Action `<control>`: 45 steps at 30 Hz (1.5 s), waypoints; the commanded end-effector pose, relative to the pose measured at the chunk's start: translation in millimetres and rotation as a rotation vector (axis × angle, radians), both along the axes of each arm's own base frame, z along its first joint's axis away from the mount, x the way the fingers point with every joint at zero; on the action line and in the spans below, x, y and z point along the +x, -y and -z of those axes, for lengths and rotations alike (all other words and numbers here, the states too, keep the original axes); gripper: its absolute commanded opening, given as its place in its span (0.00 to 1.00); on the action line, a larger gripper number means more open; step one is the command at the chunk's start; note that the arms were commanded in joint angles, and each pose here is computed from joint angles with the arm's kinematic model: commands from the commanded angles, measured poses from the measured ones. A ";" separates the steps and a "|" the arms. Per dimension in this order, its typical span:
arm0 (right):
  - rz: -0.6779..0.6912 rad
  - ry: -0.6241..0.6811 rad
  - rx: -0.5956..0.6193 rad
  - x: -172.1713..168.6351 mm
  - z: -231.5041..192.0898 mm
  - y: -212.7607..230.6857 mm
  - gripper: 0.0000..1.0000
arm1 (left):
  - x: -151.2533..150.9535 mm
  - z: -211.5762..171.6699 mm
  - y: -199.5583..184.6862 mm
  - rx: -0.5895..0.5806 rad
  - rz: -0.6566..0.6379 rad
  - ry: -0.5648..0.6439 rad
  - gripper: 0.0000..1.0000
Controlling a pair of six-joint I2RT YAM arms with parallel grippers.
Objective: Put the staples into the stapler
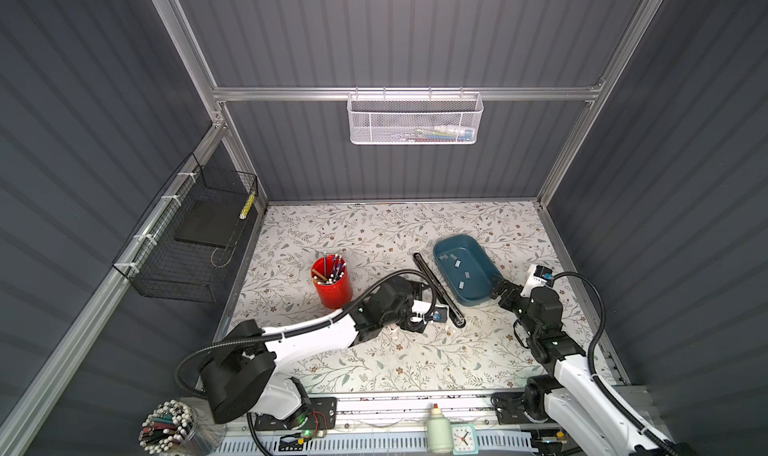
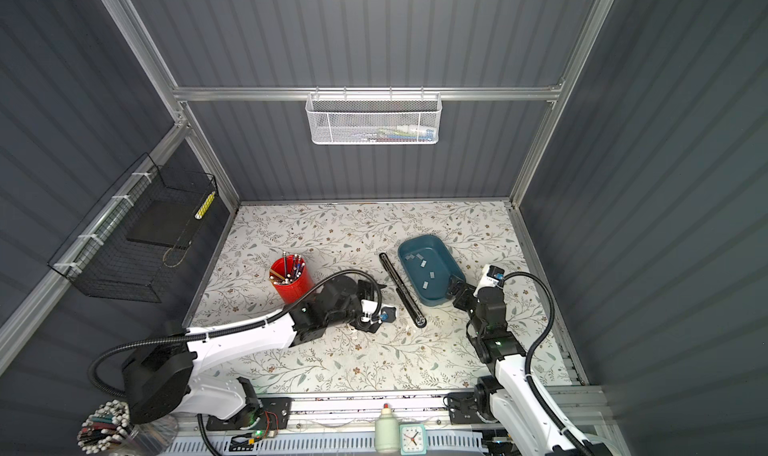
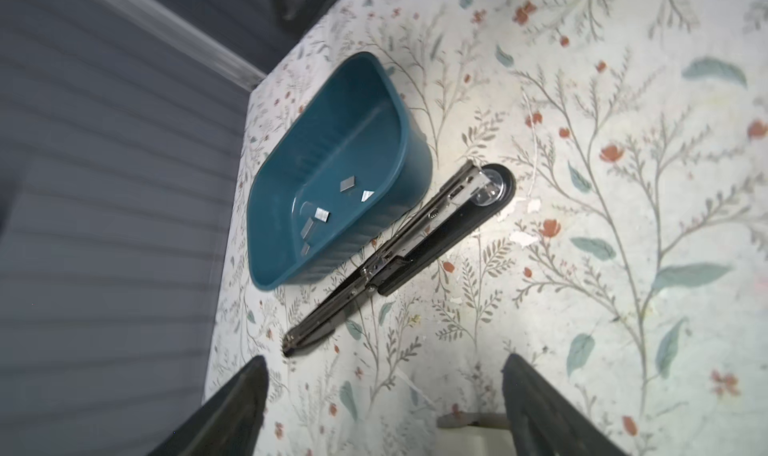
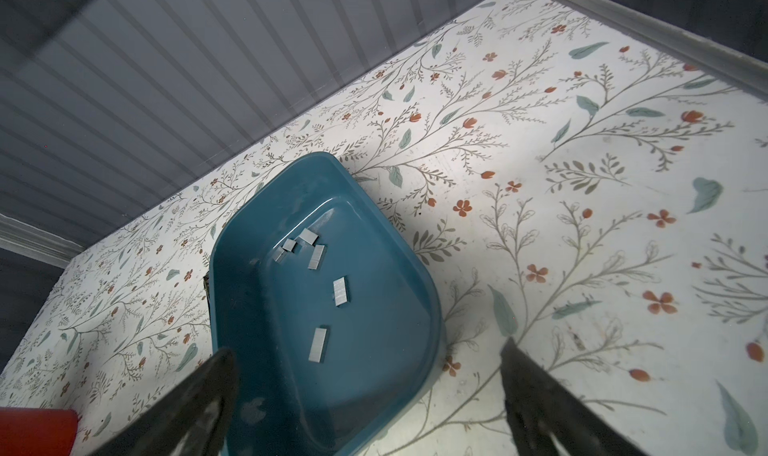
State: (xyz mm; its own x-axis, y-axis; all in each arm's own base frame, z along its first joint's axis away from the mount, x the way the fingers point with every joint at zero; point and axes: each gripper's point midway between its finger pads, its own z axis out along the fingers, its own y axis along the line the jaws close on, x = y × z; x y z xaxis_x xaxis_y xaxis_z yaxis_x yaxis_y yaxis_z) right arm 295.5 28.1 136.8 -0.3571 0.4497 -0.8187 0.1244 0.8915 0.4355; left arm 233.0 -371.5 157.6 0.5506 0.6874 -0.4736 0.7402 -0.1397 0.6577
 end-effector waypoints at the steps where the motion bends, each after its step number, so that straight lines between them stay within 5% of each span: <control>1: -0.006 0.023 -0.002 0.9 -5.8 -0.5 0.99 | -16.6 1.5 -6.4 0.232 0.208 0.004 0.79; 12: -0.025 0.066 0.006 -6.2 -10.1 -2.7 0.99 | -50.7 19.2 -24.0 0.379 0.375 -0.159 0.56; 27: -0.036 0.075 0.004 -5.7 -10.8 -4.4 0.99 | -57.0 60.1 -20.6 0.452 0.398 -0.289 0.56; 45: -0.039 0.076 0.005 -5.0 -11.3 -5.1 0.99 | 6.6 71.8 -62.2 0.574 0.233 -0.287 0.57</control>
